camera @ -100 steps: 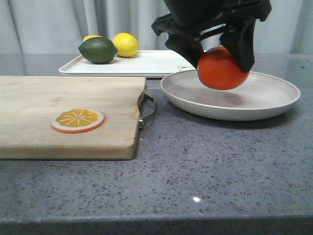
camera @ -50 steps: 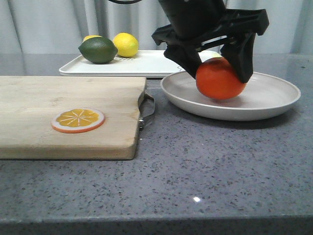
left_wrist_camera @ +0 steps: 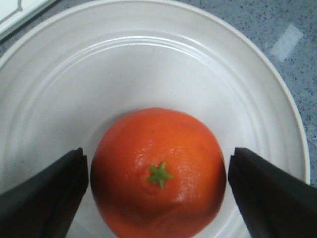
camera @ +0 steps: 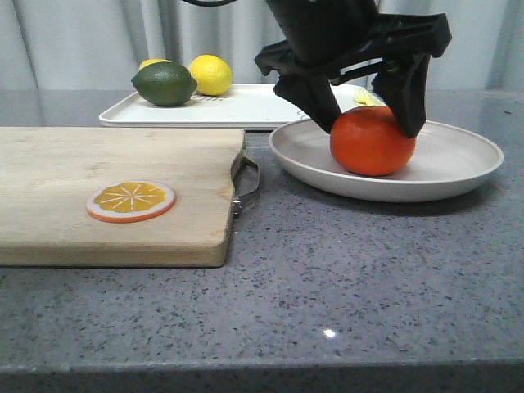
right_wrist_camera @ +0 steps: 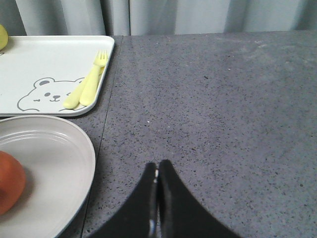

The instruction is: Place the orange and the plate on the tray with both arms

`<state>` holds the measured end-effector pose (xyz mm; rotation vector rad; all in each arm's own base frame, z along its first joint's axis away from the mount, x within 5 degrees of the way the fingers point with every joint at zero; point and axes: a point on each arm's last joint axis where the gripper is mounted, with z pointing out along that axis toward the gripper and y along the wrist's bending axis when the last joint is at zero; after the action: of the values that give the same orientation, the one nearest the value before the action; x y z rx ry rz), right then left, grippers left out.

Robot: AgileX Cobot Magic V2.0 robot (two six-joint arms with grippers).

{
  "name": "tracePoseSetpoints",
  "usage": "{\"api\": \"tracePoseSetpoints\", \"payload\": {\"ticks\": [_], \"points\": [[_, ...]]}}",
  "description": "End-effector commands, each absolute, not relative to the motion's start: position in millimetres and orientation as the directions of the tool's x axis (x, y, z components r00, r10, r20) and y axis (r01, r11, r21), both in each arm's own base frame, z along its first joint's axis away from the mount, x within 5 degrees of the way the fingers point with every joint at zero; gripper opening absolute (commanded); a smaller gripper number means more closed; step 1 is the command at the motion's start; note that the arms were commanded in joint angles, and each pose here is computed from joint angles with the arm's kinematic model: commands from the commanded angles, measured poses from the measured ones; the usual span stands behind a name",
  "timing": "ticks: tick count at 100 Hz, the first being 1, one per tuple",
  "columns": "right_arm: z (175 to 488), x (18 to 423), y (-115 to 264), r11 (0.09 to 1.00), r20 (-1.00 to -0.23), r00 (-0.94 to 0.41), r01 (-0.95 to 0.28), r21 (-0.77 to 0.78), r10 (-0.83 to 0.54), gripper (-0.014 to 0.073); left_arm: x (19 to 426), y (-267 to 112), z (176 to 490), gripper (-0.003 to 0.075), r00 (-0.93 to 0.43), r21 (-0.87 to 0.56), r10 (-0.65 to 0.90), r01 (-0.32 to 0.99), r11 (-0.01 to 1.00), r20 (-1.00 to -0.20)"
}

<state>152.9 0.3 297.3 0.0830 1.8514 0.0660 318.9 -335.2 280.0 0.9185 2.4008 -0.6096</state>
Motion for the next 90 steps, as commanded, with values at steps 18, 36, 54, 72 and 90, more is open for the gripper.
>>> {"api": "tracePoseSetpoints", "payload": {"ticks": [18,36,54,72,90], "points": [[316.6,155.9,-0.3,0.997,-0.982,-0.171,0.016,0.079,0.081,-0.0059,307.2,-322.0,361.8,0.0543,-0.553,-0.236,0.348,0.728,0.643,-0.758],[316.6,155.9,-0.3,0.997,-0.982,-0.171,0.016,0.079,0.081,-0.0059,302.7,-299.8,391.6,0.0454,-0.524,-0.221,0.311,0.723,0.655,-0.793],[316.2,155.9,-0.3,0.997,-0.981,-0.175,0.016,0.079,0.081,-0.0059,300.4,-275.2,405.6,0.0309,-0.525,-0.215,0.287,0.701,0.681,-0.802],[313.6,155.4,-0.3,0.997,-0.976,-0.204,0.018,0.079,0.081,-0.0059,288.9,-252.1,410.1,0.0161,-0.537,-0.215,0.277,0.681,0.7,-0.797],[313.1,155.3,0.0,0.997,-0.975,-0.209,0.017,0.079,0.08,-0.0059,271.6,-228.9,410.2,-0.0015,-0.539,-0.202,0.274,0.664,0.72,-0.796]]}}
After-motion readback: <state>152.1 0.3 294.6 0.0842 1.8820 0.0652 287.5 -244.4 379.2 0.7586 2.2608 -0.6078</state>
